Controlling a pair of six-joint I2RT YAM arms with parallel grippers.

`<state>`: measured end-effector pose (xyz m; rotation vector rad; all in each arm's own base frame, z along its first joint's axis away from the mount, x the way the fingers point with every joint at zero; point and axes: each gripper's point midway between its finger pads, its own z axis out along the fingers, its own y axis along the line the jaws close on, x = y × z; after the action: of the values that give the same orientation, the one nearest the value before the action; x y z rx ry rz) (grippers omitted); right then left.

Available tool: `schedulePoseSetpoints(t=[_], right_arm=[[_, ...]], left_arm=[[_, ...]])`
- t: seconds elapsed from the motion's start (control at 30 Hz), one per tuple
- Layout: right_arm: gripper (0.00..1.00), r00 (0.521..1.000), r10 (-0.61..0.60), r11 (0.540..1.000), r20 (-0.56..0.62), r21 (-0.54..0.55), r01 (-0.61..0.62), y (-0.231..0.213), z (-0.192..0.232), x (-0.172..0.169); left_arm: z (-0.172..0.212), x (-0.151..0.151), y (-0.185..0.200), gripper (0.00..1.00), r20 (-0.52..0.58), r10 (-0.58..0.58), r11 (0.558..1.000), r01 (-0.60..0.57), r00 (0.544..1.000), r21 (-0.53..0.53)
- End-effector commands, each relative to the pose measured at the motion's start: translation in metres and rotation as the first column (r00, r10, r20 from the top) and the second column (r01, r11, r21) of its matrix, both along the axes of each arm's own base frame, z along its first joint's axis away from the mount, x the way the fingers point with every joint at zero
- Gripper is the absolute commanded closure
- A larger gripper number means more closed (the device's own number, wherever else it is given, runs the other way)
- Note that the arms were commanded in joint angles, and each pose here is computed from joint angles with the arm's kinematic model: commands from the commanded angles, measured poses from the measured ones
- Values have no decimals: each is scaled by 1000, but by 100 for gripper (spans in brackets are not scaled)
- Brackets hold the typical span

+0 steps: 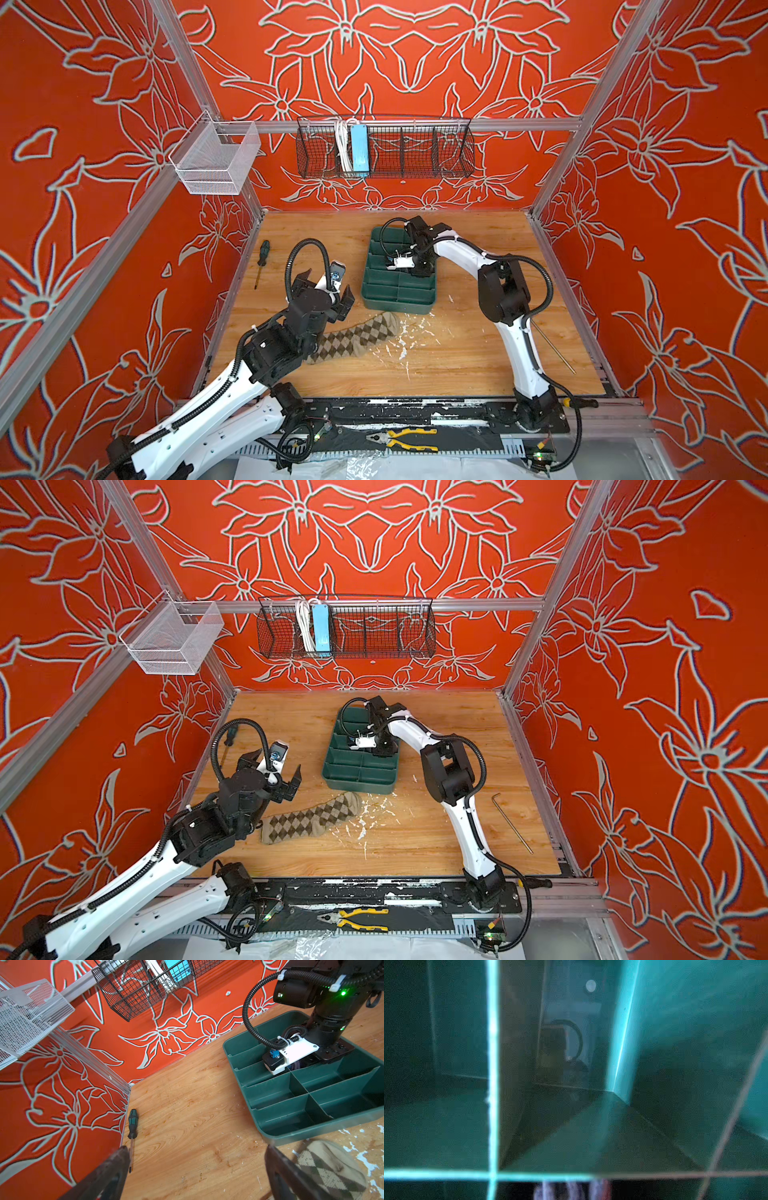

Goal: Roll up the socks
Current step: 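Lower the rolled sock into a tray compartment and open the right gripper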

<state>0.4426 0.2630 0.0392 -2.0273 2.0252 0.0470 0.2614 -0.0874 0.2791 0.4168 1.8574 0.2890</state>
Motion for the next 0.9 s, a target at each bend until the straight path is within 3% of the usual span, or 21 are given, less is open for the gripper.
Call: schedulePoseSetpoints(t=[0.0, 0.43, 0.87], right_arm=[[96, 996, 1, 994, -90, -105, -10, -20, -40, -13], [54, 994, 41, 998, -98, -33, -44, -8, -14, -15], [40, 994, 67, 997, -82, -32, -69, -9, 2, -16]], left_arm=[[7, 3, -1, 1, 10, 2, 1000, -2, 1000, -18], [8, 8, -4, 0, 11, 0, 1000, 1, 1000, -13], [6, 11, -5, 0, 8, 0, 1000, 0, 1000, -8]])
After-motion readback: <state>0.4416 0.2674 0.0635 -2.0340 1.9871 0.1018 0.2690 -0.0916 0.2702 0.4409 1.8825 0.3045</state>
